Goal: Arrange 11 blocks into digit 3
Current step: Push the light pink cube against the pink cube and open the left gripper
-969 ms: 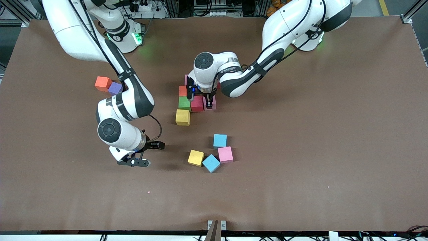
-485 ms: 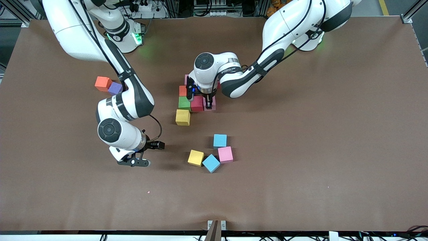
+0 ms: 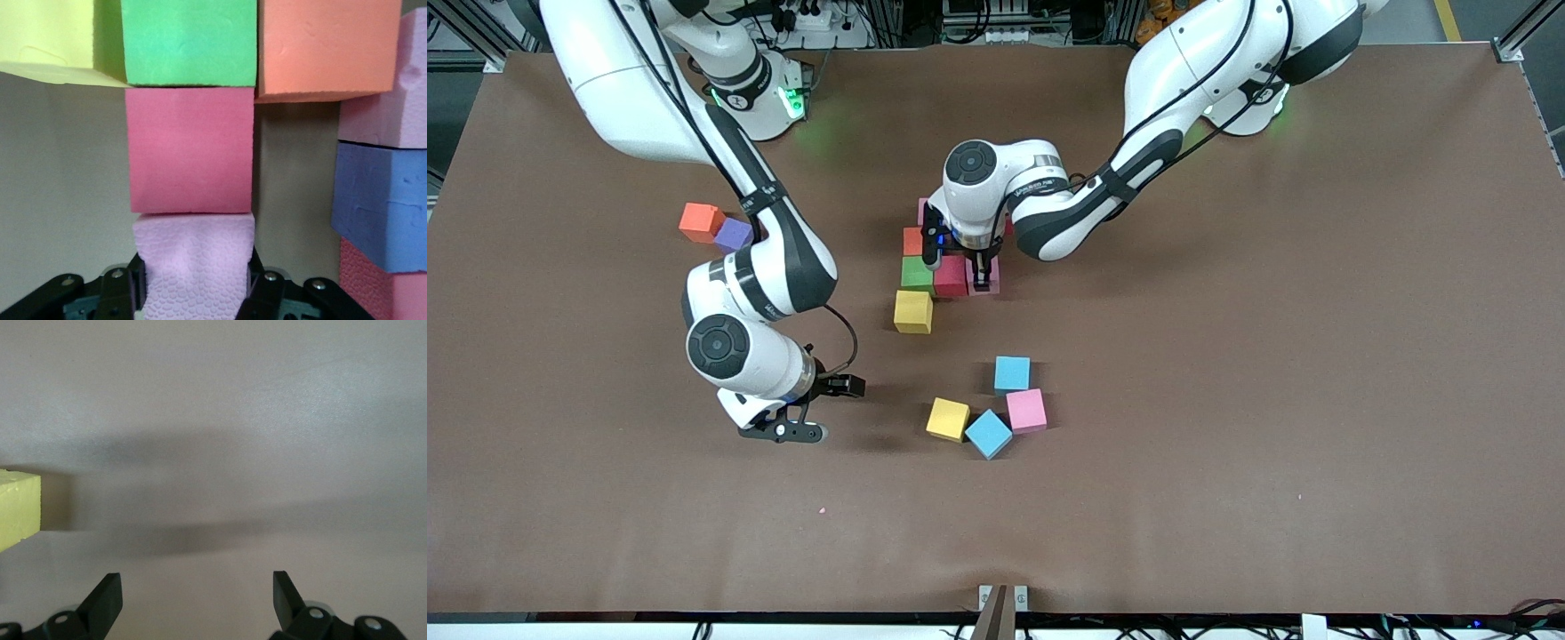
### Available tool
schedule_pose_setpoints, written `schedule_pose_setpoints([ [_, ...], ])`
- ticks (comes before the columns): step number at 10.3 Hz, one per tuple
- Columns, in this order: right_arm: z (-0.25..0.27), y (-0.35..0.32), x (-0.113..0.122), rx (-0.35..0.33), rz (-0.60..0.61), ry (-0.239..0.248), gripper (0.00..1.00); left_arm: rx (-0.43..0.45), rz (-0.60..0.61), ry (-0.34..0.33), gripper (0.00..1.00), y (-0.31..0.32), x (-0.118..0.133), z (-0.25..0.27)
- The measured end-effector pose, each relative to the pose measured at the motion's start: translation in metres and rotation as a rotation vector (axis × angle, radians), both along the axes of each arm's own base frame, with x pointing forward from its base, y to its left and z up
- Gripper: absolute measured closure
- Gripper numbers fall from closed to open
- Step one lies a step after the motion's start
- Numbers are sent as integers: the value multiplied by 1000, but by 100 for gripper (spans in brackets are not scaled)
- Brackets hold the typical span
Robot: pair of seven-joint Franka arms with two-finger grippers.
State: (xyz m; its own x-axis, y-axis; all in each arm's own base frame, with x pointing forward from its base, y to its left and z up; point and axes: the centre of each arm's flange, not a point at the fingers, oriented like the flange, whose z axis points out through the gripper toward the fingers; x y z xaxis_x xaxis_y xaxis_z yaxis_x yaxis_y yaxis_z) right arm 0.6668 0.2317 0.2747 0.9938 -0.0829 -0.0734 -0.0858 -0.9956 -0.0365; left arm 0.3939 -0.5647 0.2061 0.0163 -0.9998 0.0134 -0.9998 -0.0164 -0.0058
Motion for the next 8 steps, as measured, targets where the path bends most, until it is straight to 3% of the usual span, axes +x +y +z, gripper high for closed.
schedule_pose_setpoints([
  [2,0,0,0,0,0,0,0,-1,0,-1,44,0,0,0],
  [3,0,0,0,0,0,0,0,-2,2,-2,36,0,1,-1],
  [6,0,2,0,4,1,-1,0,-7,6,-8,1,3,6,-3],
  [8,0,3,-1,10,-3,1,0,-11,7,-11,0,2,7,-1],
])
